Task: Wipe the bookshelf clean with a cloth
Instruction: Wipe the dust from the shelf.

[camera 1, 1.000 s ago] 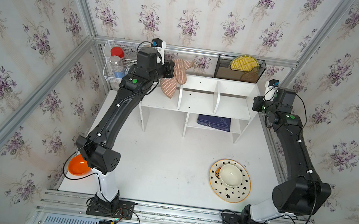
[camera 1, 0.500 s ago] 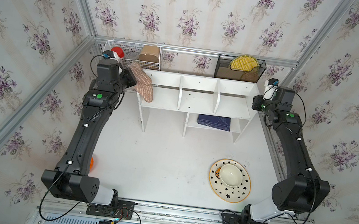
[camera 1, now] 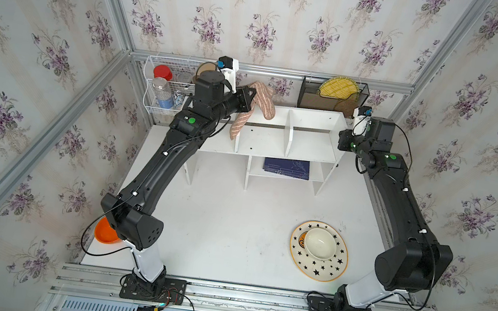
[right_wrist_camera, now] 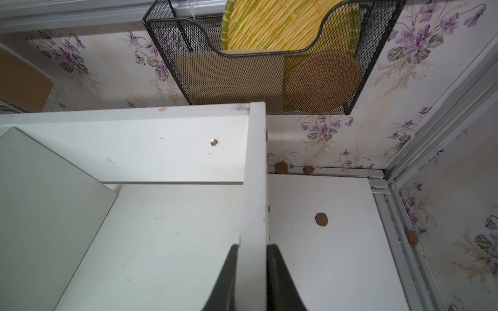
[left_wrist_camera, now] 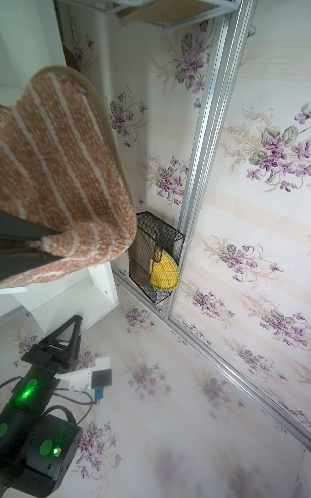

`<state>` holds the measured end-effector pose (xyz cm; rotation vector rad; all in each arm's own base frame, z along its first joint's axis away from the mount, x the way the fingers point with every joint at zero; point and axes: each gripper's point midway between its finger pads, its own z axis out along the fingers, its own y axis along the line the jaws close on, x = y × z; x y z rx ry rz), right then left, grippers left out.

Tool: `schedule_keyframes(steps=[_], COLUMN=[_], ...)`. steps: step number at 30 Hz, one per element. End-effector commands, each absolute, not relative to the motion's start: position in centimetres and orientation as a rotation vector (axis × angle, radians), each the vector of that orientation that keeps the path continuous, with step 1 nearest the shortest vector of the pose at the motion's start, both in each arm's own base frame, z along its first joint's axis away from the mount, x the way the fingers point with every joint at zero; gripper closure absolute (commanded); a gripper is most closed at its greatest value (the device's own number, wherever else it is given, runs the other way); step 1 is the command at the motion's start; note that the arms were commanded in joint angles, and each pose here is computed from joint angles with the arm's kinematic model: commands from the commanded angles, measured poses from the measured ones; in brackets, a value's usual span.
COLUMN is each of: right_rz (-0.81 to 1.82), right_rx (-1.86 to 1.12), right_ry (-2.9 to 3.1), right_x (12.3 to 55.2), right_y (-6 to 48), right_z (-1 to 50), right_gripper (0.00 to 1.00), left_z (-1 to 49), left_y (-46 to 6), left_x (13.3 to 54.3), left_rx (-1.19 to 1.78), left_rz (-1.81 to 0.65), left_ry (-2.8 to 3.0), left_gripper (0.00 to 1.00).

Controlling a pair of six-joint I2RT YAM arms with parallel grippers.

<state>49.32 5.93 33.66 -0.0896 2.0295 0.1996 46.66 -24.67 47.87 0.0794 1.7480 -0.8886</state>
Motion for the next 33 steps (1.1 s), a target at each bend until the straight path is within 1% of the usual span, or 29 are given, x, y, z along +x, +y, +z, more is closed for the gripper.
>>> schedule_keyframes(steps=[1,5,8,11,14,16,18,20,24,26,30,33], right_rz=[0.407,0.395,0.41,0.412,0.433,0.448,0.459,0.459,0.422,0.402,0.379,0.376], right_rx=[-0.068,-0.041,-0.03,-0.021,-0.014,-0.003,0.002,0.015,0.046,0.051,0.061,0.068], right_ry=[2.092,2.089,2.084,2.079,2.074,2.066,2.06,2.062,2.074,2.084,2.103,2.107], right_x=[48.0,48.0,47.8,47.7,47.6,47.5,47.4,47.5,47.5,47.5,47.7,47.7], right_y=[8.3,8.0,8.1,8.0,8.2,8.3,8.4,8.3,7.7,7.4,7.1,7.0], right_z=[32.5,33.0,33.5,33.8,34.0,34.4,34.6,34.6,34.5,34.2,33.7,33.4], right_gripper=[1.0,1.0,1.0,1.0,1.0,1.0,1.0,1.0,1.0,1.0,1.0,1.0], left_z=[47.5,46.0,45.1,45.1,44.9,44.6,44.5,44.8,46.6,46.8,44.7,42.0], left_y=[-23.1,-17.8,-11.9,-6.5,-3.2,-2.0,-2.7,-4.8,-11.4,-13.6,-15.0,-13.9], left_x=[47.3,48.1,47.8,46.7,45.7,45.2,45.1,45.2,44.6,44.3,43.8,43.3], left_rx=[0.033,-0.104,-0.234,-0.346,-0.41,-0.429,-0.404,-0.352,-0.157,-0.1,-0.061,-0.083], left_rz=[-0.779,-0.606,-0.452,-0.373,-0.306,-0.263,-0.293,-0.385,-0.511,-0.554,-0.574,-0.503], left_ry=[1.755,1.825,1.869,1.86,1.86,1.871,1.874,1.869,1.826,1.828,1.862,1.915], left_gripper=[1.0,1.0,1.0,1.0,1.0,1.0,1.0,1.0,1.0,1.0,1.0,1.0])
